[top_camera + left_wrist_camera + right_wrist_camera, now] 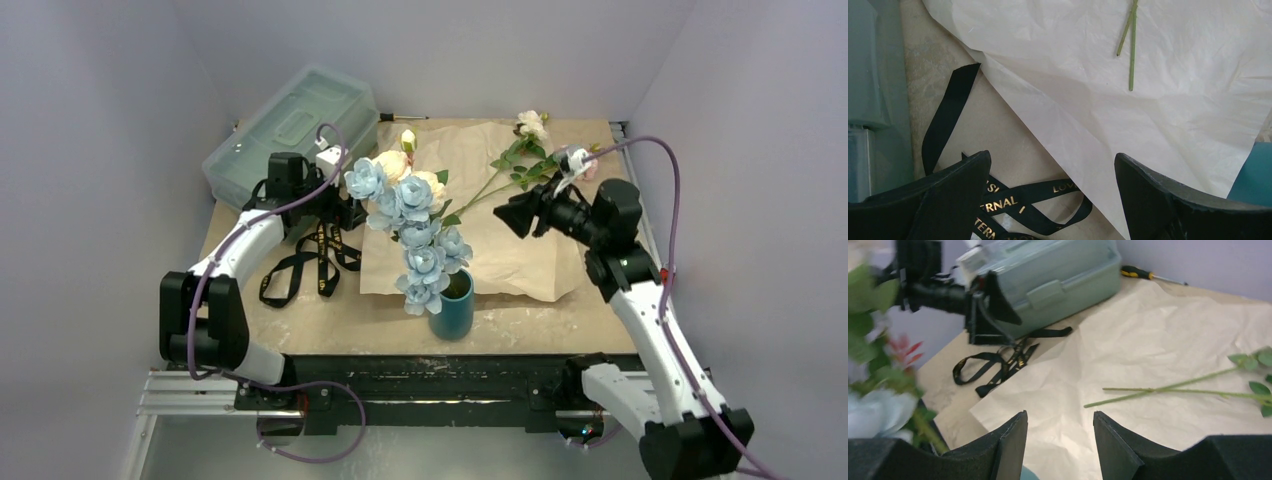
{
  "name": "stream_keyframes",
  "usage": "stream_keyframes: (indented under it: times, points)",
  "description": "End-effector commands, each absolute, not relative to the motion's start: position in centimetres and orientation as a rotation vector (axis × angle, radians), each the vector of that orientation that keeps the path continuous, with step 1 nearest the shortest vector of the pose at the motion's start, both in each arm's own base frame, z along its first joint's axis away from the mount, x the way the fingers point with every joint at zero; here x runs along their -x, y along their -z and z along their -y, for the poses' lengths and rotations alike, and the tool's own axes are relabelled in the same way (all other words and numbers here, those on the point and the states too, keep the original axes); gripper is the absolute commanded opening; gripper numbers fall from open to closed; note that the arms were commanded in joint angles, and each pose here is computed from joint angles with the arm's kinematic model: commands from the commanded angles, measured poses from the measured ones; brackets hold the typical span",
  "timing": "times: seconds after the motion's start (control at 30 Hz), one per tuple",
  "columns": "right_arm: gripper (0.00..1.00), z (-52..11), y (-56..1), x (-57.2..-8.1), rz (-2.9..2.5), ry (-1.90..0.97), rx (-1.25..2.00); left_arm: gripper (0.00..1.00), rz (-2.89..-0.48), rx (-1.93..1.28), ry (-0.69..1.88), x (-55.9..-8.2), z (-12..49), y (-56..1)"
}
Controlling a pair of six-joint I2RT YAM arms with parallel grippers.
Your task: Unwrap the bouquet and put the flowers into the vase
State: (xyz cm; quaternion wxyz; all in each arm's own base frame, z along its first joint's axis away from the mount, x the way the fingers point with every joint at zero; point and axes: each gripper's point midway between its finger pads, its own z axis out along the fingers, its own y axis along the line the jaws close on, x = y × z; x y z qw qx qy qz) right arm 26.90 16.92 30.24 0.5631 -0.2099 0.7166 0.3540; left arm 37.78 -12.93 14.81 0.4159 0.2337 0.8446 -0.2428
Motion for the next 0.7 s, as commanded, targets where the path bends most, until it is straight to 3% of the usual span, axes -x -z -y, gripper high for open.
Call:
stream_keyframes:
  times: [0.0, 0.17, 0.3, 0.43, 0.67]
  points:
    - [0.56, -14.8, -30.7, -32.3, -1.795, -0.817, 0.246, 0.95, -2.038, -0.581, 0.592, -39.8, 13.0, -17.2]
    - [0.57, -12.1, -29.9, -38.4, -1.870, -0.724, -0.081, 0.94, -2.036, -0.568, 0.583, -40.0, 12.8, -17.3]
    - [0.48, -9.3, -25.6, -42.0, -2.025, -0.625, -0.476, 0.95, -2.033, -0.553, 0.590, -40.1, 12.9, -17.3]
    - [0.48, -8.4, -22.8, -43.8, -2.052, -0.653, -0.647, 0.95, -2.029, -0.531, 0.600, -40.6, 13.1, -17.2]
    - [0.61, -5.7, -17.3, -46.7, -2.113, -0.542, -0.871, 0.95, -2.028, -0.529, 0.590, -41.1, 13.0, -17.3]
